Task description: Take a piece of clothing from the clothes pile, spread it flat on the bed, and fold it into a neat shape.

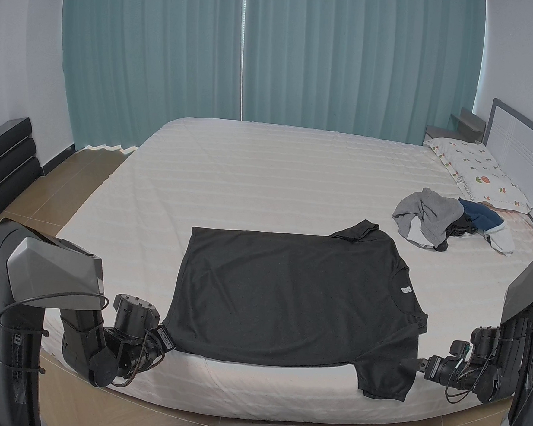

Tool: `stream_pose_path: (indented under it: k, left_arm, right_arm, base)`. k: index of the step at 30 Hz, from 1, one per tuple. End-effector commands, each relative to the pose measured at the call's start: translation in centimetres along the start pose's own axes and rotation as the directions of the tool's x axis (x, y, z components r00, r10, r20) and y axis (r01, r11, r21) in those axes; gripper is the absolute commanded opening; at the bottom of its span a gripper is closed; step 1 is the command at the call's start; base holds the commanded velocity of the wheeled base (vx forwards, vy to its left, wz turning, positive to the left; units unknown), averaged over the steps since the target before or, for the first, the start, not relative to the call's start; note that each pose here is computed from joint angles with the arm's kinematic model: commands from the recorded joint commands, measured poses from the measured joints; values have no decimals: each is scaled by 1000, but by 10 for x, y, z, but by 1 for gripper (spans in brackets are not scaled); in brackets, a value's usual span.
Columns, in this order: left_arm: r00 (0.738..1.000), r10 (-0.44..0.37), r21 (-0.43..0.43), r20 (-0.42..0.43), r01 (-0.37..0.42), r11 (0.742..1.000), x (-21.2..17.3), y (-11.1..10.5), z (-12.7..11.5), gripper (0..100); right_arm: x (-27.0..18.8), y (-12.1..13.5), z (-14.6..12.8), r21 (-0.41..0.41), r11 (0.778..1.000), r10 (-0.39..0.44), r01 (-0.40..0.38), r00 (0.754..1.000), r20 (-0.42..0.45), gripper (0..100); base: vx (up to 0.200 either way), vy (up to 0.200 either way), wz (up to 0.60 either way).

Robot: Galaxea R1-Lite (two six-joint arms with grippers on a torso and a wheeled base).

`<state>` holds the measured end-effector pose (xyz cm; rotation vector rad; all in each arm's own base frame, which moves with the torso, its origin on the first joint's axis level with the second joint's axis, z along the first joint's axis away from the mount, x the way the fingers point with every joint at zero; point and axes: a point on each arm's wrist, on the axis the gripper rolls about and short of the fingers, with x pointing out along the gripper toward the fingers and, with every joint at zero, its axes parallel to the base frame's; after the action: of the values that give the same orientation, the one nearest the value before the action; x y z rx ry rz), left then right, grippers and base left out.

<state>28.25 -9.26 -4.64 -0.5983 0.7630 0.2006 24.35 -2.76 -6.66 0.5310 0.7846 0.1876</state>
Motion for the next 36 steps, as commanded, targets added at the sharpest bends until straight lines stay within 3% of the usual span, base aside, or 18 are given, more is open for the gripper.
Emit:
stream_pose_path:
  k: [1, 11, 12, 17, 33, 36]
  left_arm:
    - [1000, 0, 0, -8, 0, 1000, 0, 1, -1, 0]
    - [1000, 0, 0, -9, 0, 1000, 1, 1, -1, 0]
    - [1000, 0, 0, -9, 0, 1000, 1, 1, -1, 0]
    - [1000, 2, -2, -7, -2, 1000, 0, 2, 0, 0]
    - [1000, 8, 8, -9, -8, 1000, -2, 3, -1, 0]
    - [1000, 18, 15, -16, -18, 1000, -4, 6, -3, 0]
  right_arm:
    - [6, 5, -3, -16, 1000, 21, -21, 1000, -11, 100]
    - [16, 7, 2, -30, 999, 36, -36, 999, 8, 100]
    - [16, 7, 2, -30, 999, 36, -36, 999, 8, 0]
    - [13, 4, 1, -27, 999, -24, 24, 999, 21, 0]
    - [-35, -7, -5, 17, 994, -110, 109, 994, 18, 0]
    - [-43, -9, -10, 15, 995, -94, 94, 996, -9, 0]
  base:
    - [0, 0, 0]
    - [0, 0, 0]
    - [0, 0, 0]
    - [0, 0, 0]
    - [0, 0, 0]
    - [0, 0, 0]
